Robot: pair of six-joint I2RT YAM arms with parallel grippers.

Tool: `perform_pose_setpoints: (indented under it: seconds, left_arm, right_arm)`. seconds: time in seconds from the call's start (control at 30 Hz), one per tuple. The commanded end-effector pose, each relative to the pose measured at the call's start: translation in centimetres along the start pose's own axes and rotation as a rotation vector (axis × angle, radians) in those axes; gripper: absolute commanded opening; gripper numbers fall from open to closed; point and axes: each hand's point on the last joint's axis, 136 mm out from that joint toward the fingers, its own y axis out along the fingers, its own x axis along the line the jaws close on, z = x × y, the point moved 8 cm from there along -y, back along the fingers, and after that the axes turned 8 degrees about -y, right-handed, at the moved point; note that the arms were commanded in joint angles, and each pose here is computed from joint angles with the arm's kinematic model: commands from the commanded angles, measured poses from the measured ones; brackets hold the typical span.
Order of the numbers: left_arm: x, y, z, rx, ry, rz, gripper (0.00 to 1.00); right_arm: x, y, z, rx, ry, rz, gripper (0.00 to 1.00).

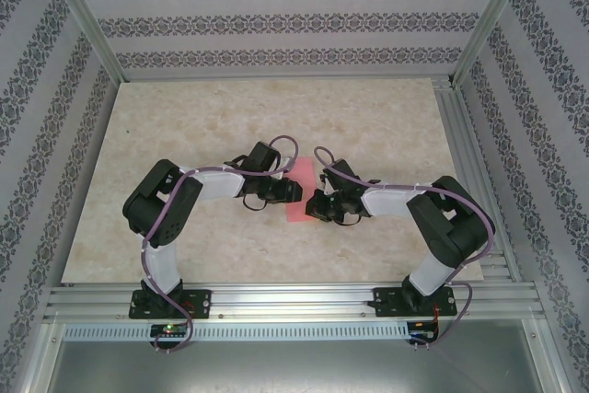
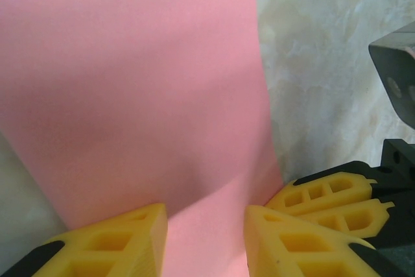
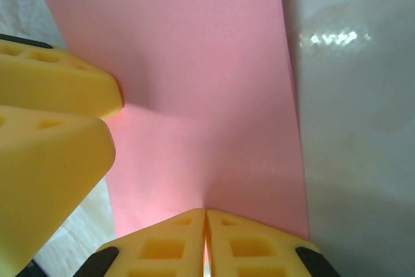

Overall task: Fold a paper plane with a square sheet of paper (fold left side to right side)
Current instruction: Hold the square sheet of paper at the center of the table, then first fold the square sheet of paper in half at the center of the table.

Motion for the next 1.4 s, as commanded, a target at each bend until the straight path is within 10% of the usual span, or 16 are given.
perform_pose_setpoints:
  seconds: [0.0,1.37]
  left_arm:
    - [1.3,0.2,0.8,0.017,-0.028,-0.059,0.39]
    - [1.8,0.3,-4.0,-0.046,0.052,-0.053,0.44]
  right_arm:
    - [-3.7,0.9,2.1,0.075,0.062,0.155,0.1]
    - [-5.5,1.3,3.4,0.164,0.038,0.277,0.1]
